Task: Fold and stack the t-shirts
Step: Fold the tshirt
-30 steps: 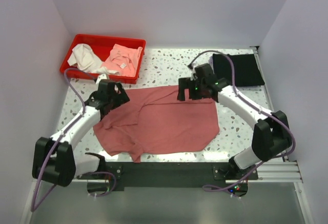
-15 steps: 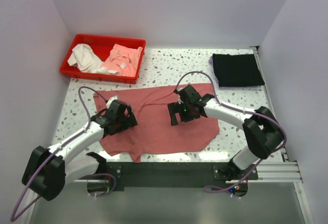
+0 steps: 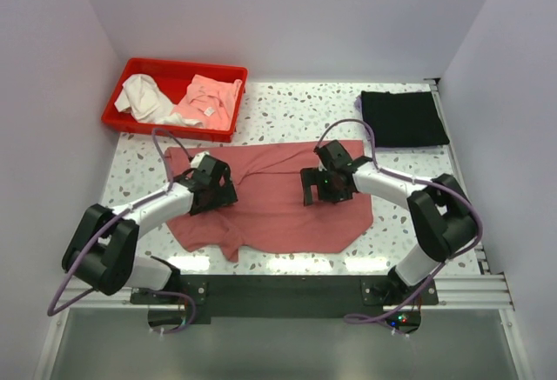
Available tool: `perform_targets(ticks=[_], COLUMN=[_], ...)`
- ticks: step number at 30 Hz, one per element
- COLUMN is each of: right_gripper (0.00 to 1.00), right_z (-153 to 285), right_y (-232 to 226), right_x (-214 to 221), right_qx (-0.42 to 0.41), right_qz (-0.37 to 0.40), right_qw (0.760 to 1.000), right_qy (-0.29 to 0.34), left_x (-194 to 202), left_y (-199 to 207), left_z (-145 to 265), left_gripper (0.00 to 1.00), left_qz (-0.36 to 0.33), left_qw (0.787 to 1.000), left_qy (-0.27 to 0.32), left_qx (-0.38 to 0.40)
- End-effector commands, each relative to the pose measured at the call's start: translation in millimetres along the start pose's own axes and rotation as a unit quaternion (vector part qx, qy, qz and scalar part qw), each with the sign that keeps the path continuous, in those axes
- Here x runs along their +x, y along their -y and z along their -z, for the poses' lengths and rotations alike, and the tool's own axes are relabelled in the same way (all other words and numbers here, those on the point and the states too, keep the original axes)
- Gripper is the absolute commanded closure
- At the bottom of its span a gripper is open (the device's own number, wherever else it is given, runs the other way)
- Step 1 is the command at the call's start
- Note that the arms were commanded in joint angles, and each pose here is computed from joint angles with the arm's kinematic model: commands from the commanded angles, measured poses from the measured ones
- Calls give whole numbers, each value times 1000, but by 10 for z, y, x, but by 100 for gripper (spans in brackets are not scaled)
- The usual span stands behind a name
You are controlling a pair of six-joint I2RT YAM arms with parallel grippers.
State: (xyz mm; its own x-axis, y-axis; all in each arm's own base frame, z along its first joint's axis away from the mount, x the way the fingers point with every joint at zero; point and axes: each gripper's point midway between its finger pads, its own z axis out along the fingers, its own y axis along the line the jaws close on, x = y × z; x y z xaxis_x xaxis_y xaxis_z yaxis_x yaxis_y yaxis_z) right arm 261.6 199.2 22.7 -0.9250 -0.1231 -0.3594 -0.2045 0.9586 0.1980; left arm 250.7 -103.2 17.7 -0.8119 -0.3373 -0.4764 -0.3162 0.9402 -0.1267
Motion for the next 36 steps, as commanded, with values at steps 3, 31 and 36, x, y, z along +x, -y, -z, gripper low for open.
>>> perform_targets(ticks=[3,31,36], right_gripper=[1,7,10], right_z=[-97,573,311], right_y=[270,-2963,-3050], right_x=[-36,870,879], right_qx=[33,-239,-218], right_qz=[-20,557,574], right_qw=[999,782,777], right_qy=[-6,145,135], left_x=[-250,-784,-722], left_y=[9,-778,-848], left_z=[-102,1004,966], left_gripper=[0,0,0], left_qz=[-18,91,95], left_qw=[1000,988,988], left_qy=[22,112,111], left_qx=[-11,-46,-55])
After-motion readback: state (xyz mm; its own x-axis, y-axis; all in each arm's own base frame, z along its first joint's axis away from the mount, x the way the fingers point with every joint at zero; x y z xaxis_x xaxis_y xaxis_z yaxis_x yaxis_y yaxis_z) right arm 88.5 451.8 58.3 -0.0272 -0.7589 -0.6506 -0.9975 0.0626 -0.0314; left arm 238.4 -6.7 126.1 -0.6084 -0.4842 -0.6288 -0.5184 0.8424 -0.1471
